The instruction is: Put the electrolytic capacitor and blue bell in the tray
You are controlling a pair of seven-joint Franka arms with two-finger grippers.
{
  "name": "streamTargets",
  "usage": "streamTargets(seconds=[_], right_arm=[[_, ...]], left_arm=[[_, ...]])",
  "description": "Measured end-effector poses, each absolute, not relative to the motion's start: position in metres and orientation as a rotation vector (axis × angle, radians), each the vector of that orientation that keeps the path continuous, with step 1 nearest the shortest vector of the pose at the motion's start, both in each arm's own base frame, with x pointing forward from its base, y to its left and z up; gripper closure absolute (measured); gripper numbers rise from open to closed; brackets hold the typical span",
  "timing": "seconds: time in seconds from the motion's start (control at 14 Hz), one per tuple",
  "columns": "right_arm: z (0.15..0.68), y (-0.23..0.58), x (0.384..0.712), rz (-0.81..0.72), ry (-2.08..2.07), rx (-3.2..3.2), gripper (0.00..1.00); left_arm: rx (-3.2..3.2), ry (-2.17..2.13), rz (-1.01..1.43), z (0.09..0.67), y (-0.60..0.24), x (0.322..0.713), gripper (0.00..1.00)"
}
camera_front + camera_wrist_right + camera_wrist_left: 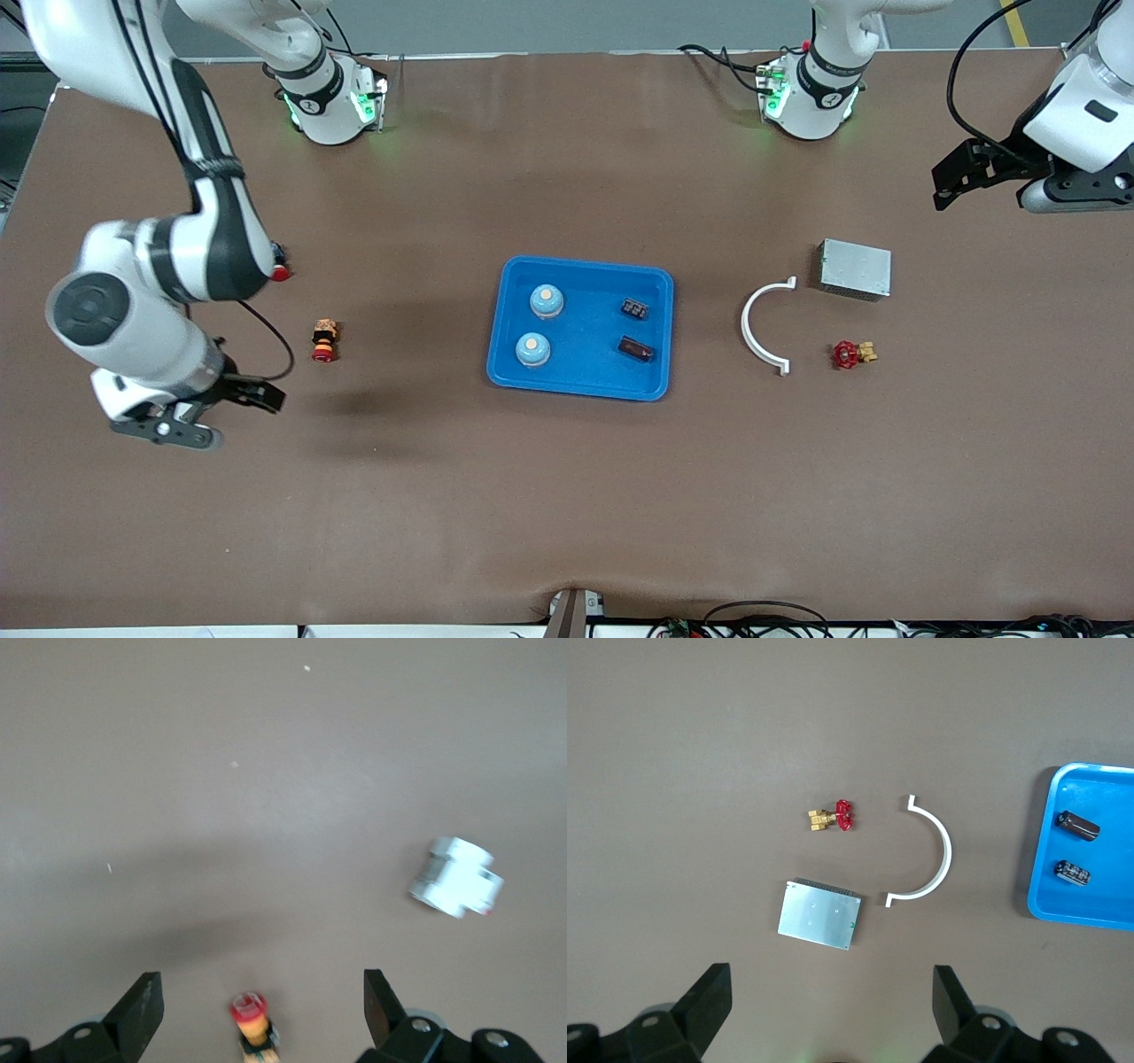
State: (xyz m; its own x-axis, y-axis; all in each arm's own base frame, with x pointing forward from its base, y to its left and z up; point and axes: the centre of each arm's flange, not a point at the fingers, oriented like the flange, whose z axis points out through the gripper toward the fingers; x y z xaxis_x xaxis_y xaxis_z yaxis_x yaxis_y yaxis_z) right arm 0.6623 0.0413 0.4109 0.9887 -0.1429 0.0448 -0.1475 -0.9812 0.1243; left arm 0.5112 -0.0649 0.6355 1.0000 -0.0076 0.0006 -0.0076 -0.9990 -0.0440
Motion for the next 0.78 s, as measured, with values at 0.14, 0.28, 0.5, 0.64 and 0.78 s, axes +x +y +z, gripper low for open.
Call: streamTargets(seconds=[0.14,0.28,0.5,0.64,0.78], right_arm=[[0.456,0.029,0.642,0.0,-0.173,3.021,0.0],[0.493,0.015,0.622,-0.04,-0.135,3.05,0.0],[0.539,-0.009,0.596,-0.08,-0.13,3.076,0.0],[0.562,-0.016,0.583,-0.094,-0.124,3.08,0.0],[0.576,-0.028,0.574,-0.087,-0.087,3.085,0.0]], left_arm=[[-3.098,0.011,-0.002,0.636,-0.065,0.511,0.0],[-3.098,0.011,-0.003,0.636,-0.065,0.511,0.0],[-3.098,0.011,-0.004,0.636,-0.065,0.511,0.0],[-3.098,0.011,-0.006,0.637,-0.065,0.511,0.0],[-3.098,0.011,-0.007,0.637,-0.065,0.511,0.0]])
